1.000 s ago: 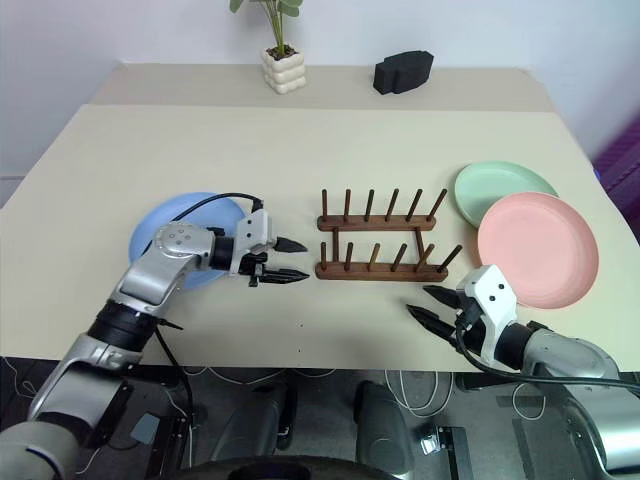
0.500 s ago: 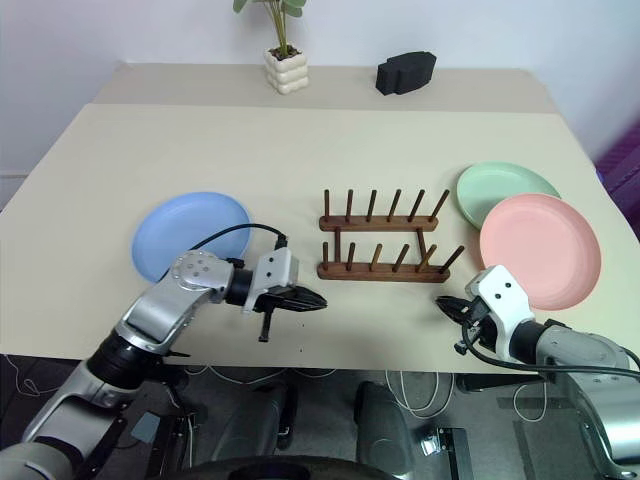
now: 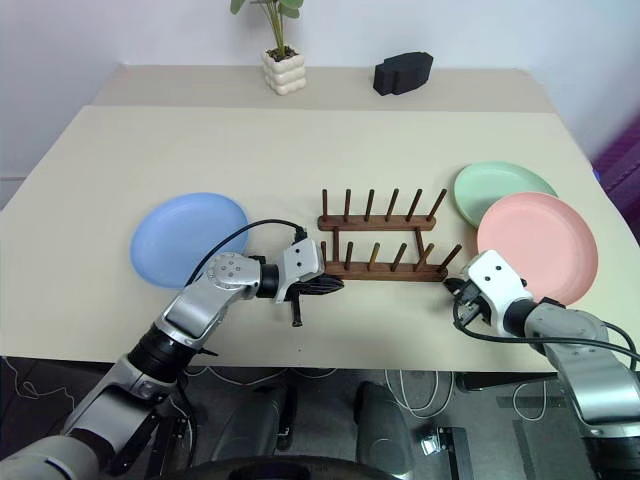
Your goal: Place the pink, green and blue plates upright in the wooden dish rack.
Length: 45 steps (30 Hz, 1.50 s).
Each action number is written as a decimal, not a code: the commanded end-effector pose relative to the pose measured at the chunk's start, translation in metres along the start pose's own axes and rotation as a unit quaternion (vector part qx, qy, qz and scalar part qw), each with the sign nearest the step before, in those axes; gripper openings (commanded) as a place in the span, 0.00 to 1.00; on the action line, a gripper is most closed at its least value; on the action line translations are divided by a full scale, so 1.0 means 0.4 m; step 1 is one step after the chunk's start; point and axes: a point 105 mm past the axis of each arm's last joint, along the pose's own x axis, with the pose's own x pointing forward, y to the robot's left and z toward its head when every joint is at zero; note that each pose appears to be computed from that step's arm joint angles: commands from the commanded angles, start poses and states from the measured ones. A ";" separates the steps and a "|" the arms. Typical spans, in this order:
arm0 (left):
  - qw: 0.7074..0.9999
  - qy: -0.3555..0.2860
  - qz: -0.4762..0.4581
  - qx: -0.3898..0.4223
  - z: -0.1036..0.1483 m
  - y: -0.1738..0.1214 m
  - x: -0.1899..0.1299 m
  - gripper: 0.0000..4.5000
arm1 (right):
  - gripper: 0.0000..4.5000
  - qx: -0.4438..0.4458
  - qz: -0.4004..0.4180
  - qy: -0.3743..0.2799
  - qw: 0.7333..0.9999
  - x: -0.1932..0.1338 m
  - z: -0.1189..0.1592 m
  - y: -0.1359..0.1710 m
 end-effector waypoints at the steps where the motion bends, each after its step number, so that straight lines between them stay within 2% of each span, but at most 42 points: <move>1: 1.000 -0.007 0.023 0.016 0.014 0.020 0.000 0.01 | 0.00 -0.011 -0.008 -0.013 1.000 0.012 0.014 -0.009; 14: 0.998 -0.005 0.066 0.009 0.006 0.072 -0.014 0.01 | 0.00 -0.032 -0.001 -0.039 0.999 0.053 0.051 -0.018; 20: 0.998 -0.009 0.063 0.013 0.010 0.071 -0.019 0.01 | 0.00 -0.033 -0.001 -0.041 0.999 0.054 0.054 -0.023; 27: 0.998 -0.010 0.059 0.014 0.009 0.064 -0.019 0.01 | 0.00 -0.022 0.079 -0.038 0.996 0.008 0.042 0.051; 38: 0.998 -0.012 0.064 0.019 0.015 0.074 -0.012 0.01 | 0.00 -0.023 0.046 -0.072 0.996 0.086 0.086 0.042; 45: 0.994 -0.018 0.104 0.028 0.019 0.112 -0.016 0.01 | 0.00 -0.025 0.030 -0.081 0.996 0.115 0.100 0.022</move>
